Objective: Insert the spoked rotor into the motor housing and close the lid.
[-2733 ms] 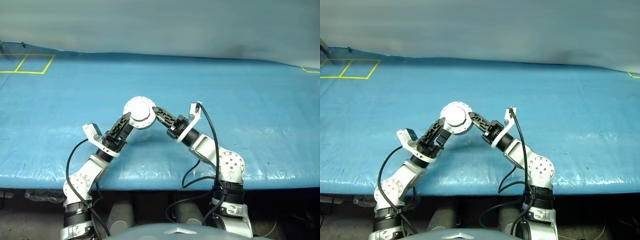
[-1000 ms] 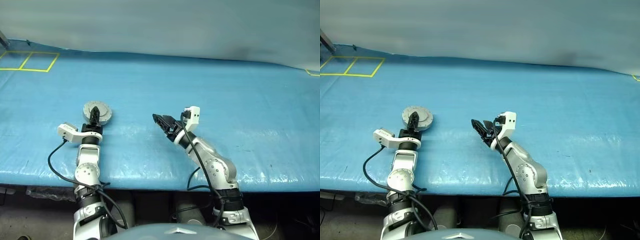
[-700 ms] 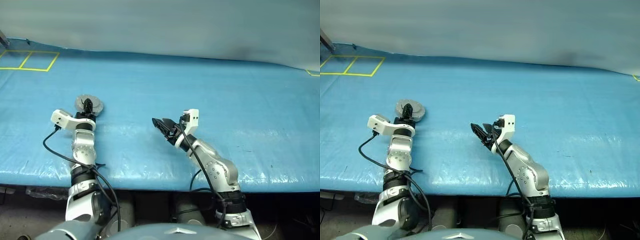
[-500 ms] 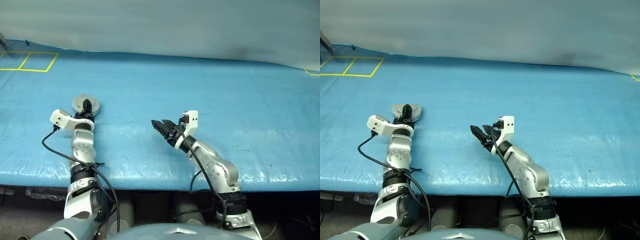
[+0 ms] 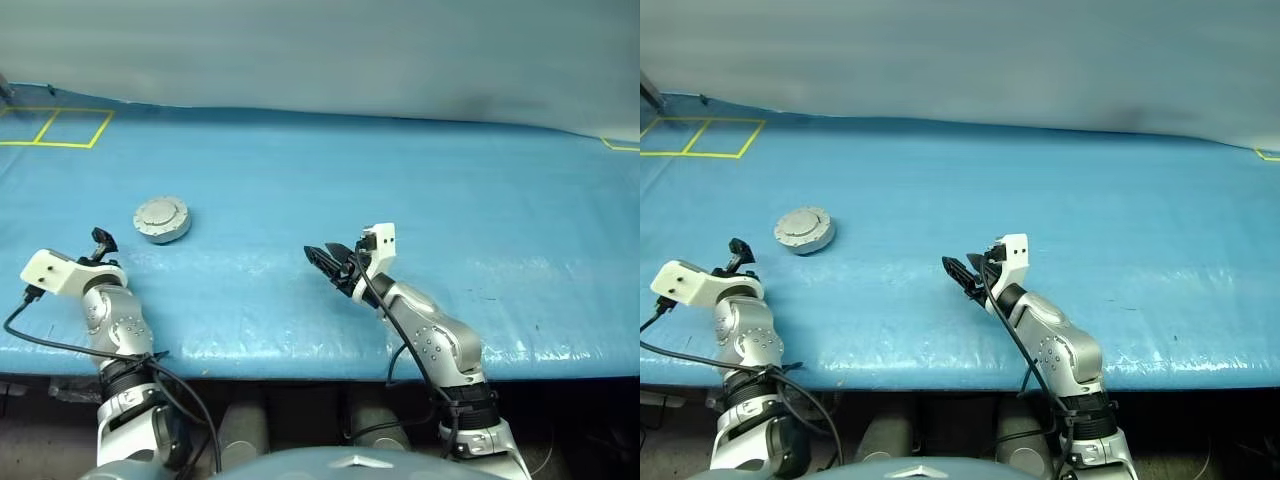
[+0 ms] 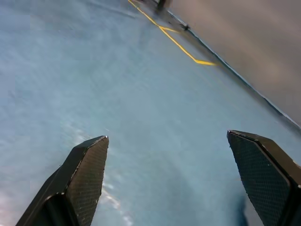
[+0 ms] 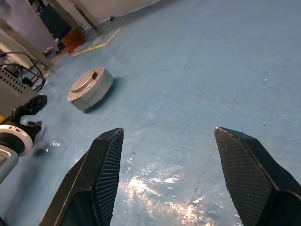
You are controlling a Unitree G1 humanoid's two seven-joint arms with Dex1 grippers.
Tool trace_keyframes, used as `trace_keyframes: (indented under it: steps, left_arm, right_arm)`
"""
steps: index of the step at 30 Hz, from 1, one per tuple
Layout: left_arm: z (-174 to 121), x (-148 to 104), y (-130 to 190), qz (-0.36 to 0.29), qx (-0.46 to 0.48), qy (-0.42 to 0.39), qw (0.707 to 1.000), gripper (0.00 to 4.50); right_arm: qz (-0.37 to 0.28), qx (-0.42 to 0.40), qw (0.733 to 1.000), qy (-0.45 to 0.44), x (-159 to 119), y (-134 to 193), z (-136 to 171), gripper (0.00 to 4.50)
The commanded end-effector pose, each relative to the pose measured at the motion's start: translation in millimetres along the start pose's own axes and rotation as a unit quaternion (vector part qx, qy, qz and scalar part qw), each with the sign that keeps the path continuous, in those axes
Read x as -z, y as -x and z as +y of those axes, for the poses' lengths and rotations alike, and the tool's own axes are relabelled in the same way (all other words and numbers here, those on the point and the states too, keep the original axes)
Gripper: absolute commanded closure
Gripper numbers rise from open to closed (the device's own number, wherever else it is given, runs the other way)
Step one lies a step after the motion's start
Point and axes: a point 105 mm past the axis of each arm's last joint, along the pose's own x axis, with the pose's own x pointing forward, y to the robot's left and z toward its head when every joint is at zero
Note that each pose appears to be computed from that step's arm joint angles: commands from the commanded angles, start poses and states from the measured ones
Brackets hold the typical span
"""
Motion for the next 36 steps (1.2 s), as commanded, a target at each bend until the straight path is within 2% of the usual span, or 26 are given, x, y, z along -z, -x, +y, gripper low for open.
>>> trace_keyframes:
  steps: [1, 3, 5, 6, 8, 9, 11, 15, 18, 25, 36]
  left_arm:
    - [-67.3, -23.0, 17.7, -0.042, 0.188, -0.007, 0.981, 0.1]
    - [-103.8, -12.9, 43.1, -0.002, 0.323, -0.004, 0.946, 0.1]
    - [-134.0, 4.4, 80.2, 0.062, 0.462, -0.028, 0.884, 0.1]
    - [-142.5, 12.9, 97.7, 0.093, 0.514, -0.044, 0.852, 0.1]
    - [-152.9, 30.9, 138.1, 0.161, 0.619, -0.087, 0.764, 0.1]
    - [-153.3, 37.7, 152.5, 0.187, 0.65, -0.104, 0.729, 0.1]
    - [-153.5, 46.5, 169.9, 0.217, 0.681, -0.123, 0.688, 0.1]
    - [-152.7, 56.4, 178.1, 0.239, 0.695, -0.131, 0.665, 0.1]
    - [-151.9, 61.1, 182.8, 0.248, 0.706, -0.134, 0.65, 0.1]
    - [-141.4, 67.7, 180.6, 0.253, 0.699, -0.168, 0.648, 0.1]
    - [-131.2, 66.6, 180.0, 0.253, 0.707, -0.203, 0.628, 0.1]
  right_arm:
    - [-0.032, 0.005, 0.995, 0.093, -17.8, 6.5, -2.6, 1.24]
    - [-0.036, 0.006, 0.99, 0.137, -20.1, 11.2, -6.3, 1.24]
    - [-0.042, -0.01, 0.986, 0.159, -22.7, 17.2, -6.7, 1.24]
    - [-0.045, -0.014, 0.985, 0.164, -24.5, 19.6, -7.3, 1.24]
    - [-0.054, -0.012, 0.982, 0.183, -31.5, 24.8, -11.5, 1.24]
    - [-0.052, -0.01, 0.98, 0.192, -33.2, 26.8, -13.6, 1.24]
    - [-0.035, -0.007, 0.978, 0.207, -32.0, 30.0, -18.3, 1.24]
    - [-0.018, 0.009, 0.977, 0.211, -29.6, 32.6, -25.9, 1.24]
    - [0.007, 0.008, 0.97, 0.245, -24.3, 35.7, -29.2, 1.24]
    - [0.053, 0.027, 0.954, 0.293, -18.2, 41.0, -46.6, 1.24]
    - [0.046, 0.0, 0.953, 0.3, -27.4, 43.2, -48.4, 1.24]
